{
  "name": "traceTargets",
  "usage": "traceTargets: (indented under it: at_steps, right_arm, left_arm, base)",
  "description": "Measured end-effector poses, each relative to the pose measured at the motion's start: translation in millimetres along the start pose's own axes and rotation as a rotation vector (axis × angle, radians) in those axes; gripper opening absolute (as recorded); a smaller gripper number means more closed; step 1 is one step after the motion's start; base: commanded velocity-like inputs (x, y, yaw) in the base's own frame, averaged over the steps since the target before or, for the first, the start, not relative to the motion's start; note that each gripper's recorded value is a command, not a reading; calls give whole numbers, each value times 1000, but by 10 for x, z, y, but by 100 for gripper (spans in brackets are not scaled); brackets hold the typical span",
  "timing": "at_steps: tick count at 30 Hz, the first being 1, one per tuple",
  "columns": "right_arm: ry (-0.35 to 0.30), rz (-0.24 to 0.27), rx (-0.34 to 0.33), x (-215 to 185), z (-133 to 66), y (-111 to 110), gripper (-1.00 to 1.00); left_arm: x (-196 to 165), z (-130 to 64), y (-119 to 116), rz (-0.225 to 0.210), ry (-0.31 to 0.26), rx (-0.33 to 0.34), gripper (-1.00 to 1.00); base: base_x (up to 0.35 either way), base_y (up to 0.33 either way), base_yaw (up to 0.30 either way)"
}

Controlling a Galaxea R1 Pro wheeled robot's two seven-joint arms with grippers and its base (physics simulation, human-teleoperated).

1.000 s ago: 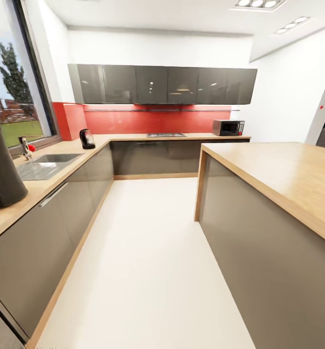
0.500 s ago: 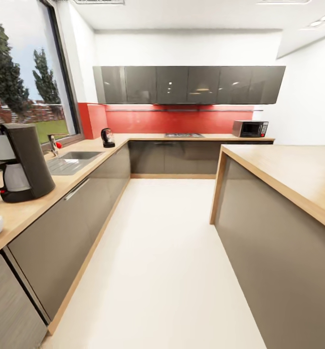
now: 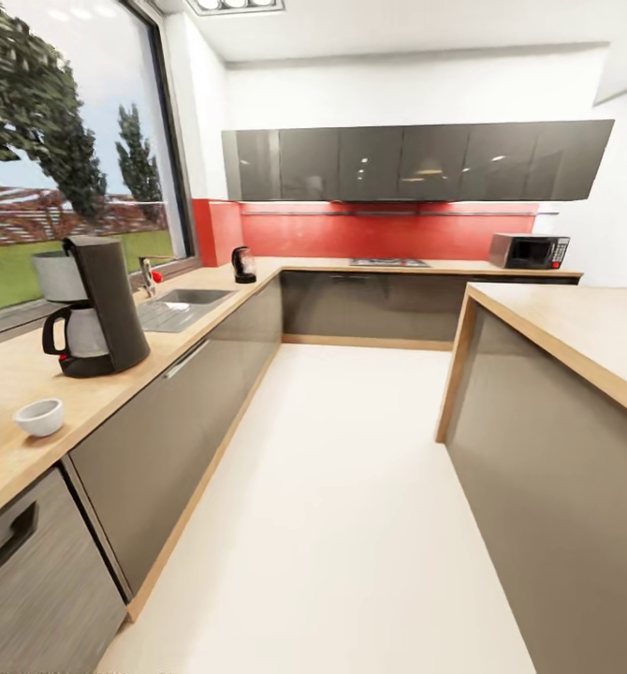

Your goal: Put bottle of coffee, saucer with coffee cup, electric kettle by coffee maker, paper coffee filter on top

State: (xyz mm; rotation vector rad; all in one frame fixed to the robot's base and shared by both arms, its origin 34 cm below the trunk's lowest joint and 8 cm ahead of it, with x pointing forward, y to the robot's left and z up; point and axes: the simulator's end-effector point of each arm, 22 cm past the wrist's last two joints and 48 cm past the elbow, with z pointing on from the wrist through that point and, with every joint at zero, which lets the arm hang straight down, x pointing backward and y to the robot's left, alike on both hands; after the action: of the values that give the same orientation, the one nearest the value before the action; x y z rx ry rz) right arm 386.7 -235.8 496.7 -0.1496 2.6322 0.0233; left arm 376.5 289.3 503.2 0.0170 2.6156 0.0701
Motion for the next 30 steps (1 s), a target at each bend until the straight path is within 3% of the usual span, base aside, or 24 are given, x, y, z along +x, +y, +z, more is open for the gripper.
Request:
traceTargets:
  at_steps: [14,30]
  right_arm:
    - [0,0,0,3,-3,0,100]
    - [0,1,0,3,-3,-2,100]
  left_arm:
    - [-1,-1,-4,1,0,1,100]
    - [-99,-3,-39,0,-20,9,100]
  base:
    - [276,-125,15]
    - [323,-13,0]
